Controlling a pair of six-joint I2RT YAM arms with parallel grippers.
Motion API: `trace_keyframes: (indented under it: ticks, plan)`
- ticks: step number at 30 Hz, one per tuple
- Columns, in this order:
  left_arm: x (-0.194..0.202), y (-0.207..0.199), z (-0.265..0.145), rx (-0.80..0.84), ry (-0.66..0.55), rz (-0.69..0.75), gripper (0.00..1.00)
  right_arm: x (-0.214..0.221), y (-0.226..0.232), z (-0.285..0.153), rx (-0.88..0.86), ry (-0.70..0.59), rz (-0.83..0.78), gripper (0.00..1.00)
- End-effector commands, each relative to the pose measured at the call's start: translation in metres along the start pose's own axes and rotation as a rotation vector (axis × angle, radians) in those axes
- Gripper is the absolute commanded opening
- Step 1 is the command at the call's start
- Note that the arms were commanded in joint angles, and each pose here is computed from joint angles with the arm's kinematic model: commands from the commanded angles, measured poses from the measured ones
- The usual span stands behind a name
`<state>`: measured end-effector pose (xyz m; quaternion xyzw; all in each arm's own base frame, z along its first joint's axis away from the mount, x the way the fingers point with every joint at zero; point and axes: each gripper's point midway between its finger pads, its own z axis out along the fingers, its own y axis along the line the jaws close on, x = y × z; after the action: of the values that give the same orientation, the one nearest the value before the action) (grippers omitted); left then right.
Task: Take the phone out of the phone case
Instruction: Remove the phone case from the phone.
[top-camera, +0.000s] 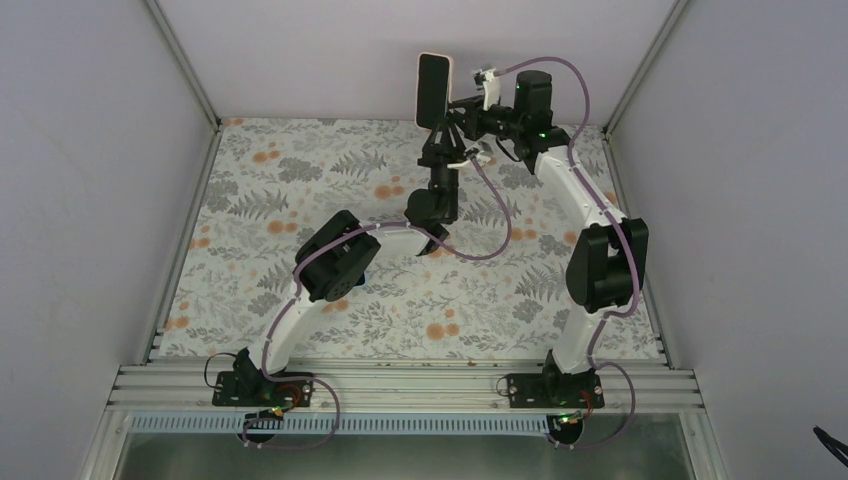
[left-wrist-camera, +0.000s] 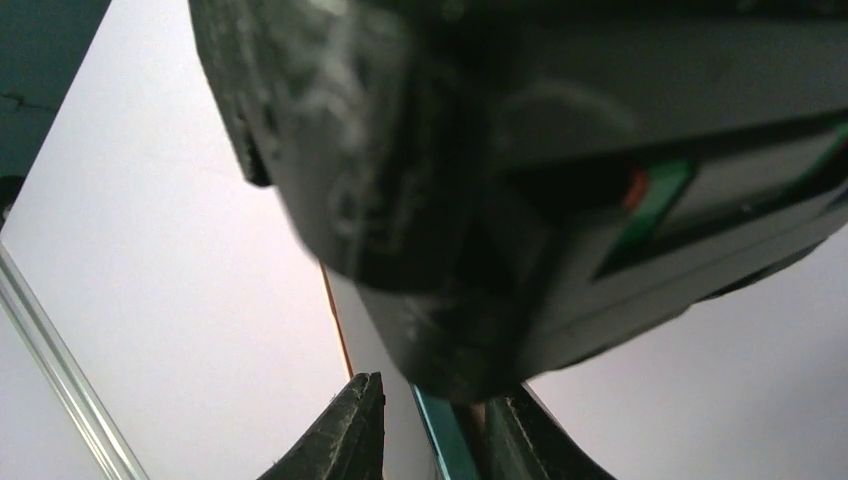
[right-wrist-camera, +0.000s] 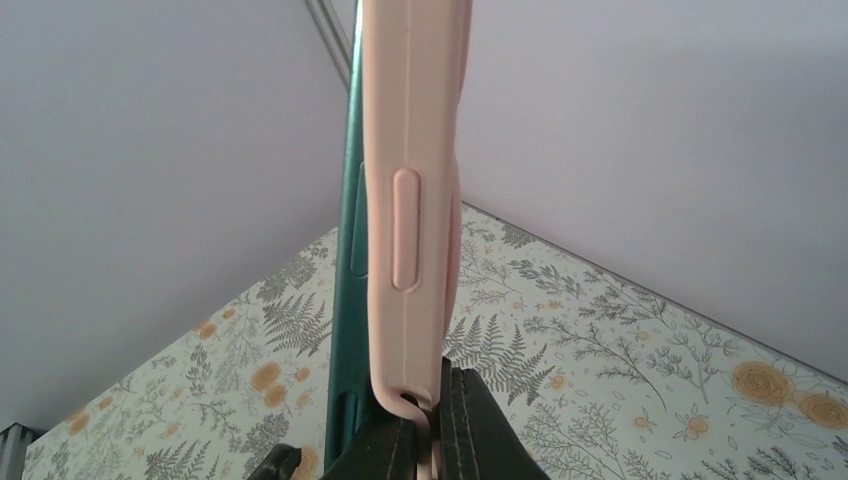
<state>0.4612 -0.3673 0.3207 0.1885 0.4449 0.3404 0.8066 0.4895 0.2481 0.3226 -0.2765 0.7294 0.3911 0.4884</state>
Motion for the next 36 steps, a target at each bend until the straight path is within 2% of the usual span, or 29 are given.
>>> trace_keyframes:
  ticks: [1,5,9,12,17,21,36]
  plan:
    - [-0.072,0.078,0.014,-0.139,-0.197,-0.175,0.28,0.042,0.043,0.012,-0.146,0.137,0.076,0.04]
    - [-0.057,0.092,0.023,-0.177,-0.141,-0.181,0.33,0.038,0.042,0.006,-0.147,0.128,0.065,0.04]
    - [-0.039,0.108,0.035,-0.231,-0.035,-0.202,0.39,0.035,0.044,0.003,-0.136,0.119,0.04,0.04]
    - [-0.031,0.113,0.043,-0.208,0.035,-0.24,0.42,0.034,0.042,0.002,-0.109,0.116,0.013,0.04]
    - [-0.019,0.095,0.052,-0.079,0.153,-0.294,0.39,0.03,0.039,0.001,-0.067,0.113,-0.028,0.03]
    - [-0.009,0.09,0.056,-0.074,0.215,-0.276,0.31,0.023,0.039,-0.001,-0.05,0.111,-0.052,0.03]
    - [0.06,0.1,0.075,-0.025,0.426,-0.366,0.32,0.006,0.049,-0.011,-0.039,0.073,-0.105,0.04]
